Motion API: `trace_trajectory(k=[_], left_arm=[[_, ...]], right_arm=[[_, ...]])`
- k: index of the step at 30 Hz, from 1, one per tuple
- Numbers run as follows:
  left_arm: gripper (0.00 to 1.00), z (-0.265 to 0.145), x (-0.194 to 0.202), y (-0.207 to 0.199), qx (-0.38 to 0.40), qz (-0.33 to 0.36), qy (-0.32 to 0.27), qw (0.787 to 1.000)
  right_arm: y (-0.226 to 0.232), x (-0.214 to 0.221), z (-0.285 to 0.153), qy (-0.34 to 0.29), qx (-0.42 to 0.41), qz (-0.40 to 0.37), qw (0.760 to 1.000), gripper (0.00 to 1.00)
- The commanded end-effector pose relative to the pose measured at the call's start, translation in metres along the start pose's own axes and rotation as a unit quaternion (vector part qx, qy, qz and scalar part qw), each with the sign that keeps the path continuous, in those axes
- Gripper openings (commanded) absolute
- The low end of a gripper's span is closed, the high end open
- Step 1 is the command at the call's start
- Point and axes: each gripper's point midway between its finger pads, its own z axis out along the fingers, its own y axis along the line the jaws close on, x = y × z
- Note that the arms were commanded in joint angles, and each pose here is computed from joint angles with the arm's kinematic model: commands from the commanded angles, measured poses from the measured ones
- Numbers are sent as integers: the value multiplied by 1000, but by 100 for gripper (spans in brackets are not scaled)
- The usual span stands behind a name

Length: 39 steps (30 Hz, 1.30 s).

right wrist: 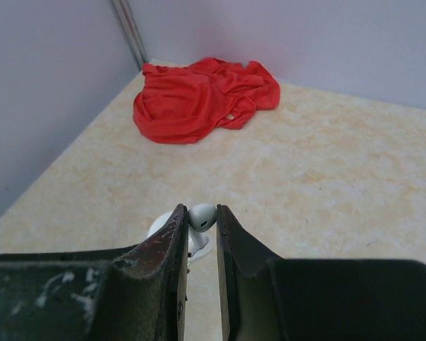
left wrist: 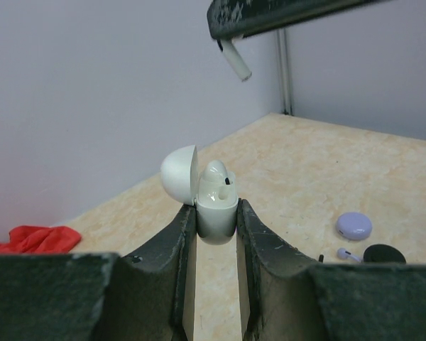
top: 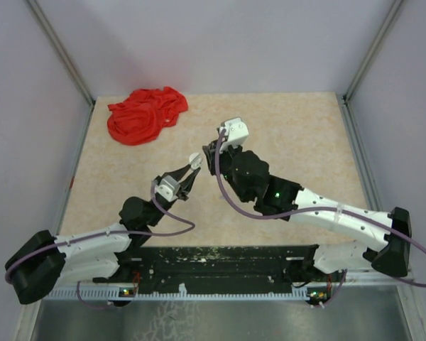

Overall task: Insert the wireless bluetooth earbuds into the charging case
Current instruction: Pick up the earbud from the center of the board, then place the earbud in the charging case.

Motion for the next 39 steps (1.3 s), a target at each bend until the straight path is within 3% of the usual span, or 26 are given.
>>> trace_trajectory(k=[1,18,39], left_arm=[[0,14,-43,4,-2,-11,-71,997],[0,18,-51,1,-1,-66,-74,995],[0,15,-62,3,-3,-92,-90,992]], right_arm=[[13,-23,-4,-68,-12,12,998,8],[31,-10,-11,-107,-55,21,992,8],[35,14,1,-90,-50,5,995,7]])
